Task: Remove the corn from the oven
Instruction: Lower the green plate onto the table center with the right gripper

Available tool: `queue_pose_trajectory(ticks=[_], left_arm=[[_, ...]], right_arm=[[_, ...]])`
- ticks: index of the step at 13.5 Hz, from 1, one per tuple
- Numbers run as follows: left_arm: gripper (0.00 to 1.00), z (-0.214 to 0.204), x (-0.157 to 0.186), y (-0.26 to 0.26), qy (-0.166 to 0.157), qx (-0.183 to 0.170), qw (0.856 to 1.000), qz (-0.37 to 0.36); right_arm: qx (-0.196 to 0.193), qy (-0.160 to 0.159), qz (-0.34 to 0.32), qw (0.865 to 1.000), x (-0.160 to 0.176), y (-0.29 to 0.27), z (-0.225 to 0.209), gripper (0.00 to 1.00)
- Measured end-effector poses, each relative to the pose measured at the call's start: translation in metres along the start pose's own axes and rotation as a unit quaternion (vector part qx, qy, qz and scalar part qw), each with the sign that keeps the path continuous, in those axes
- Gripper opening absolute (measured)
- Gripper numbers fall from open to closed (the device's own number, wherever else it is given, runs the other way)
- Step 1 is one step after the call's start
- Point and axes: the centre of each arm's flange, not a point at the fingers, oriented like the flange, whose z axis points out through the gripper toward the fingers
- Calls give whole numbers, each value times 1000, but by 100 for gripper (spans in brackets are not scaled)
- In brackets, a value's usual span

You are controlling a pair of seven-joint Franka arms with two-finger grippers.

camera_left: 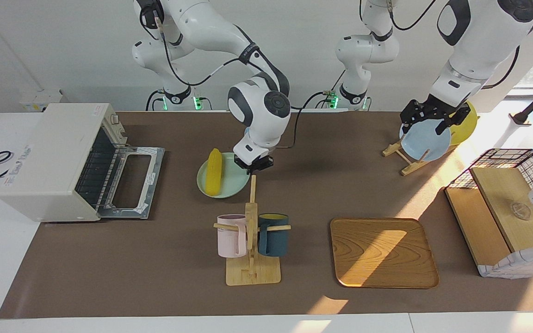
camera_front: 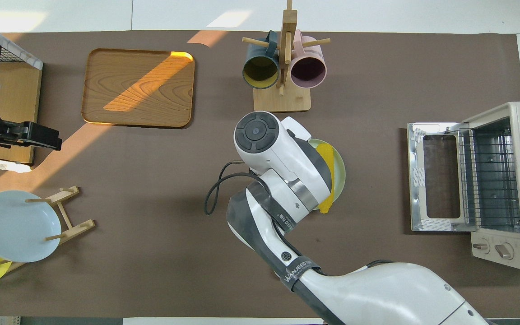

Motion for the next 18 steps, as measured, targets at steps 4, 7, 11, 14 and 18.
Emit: queue_pose_trajectory(ticks=[4, 7, 11, 14, 18], left_arm=[[100, -1, 1, 2, 6, 0, 1000, 2], [100, -3, 3, 6, 15, 1, 1000, 5], [100, -2, 4, 31, 19, 1, 999, 28], [100, 11, 3, 79, 22, -7, 998, 59], [100, 54, -11, 189, 34, -37, 996, 72]], right_arm=[[26, -2, 16, 1000, 5, 3, 6, 7], [47, 20, 19, 999, 10, 1, -8, 23], [-13, 22, 7, 1000, 25, 47, -31, 42], [-83, 15, -1, 996, 43, 120, -45, 4], [-86, -25, 49, 995, 58, 232, 14, 1]])
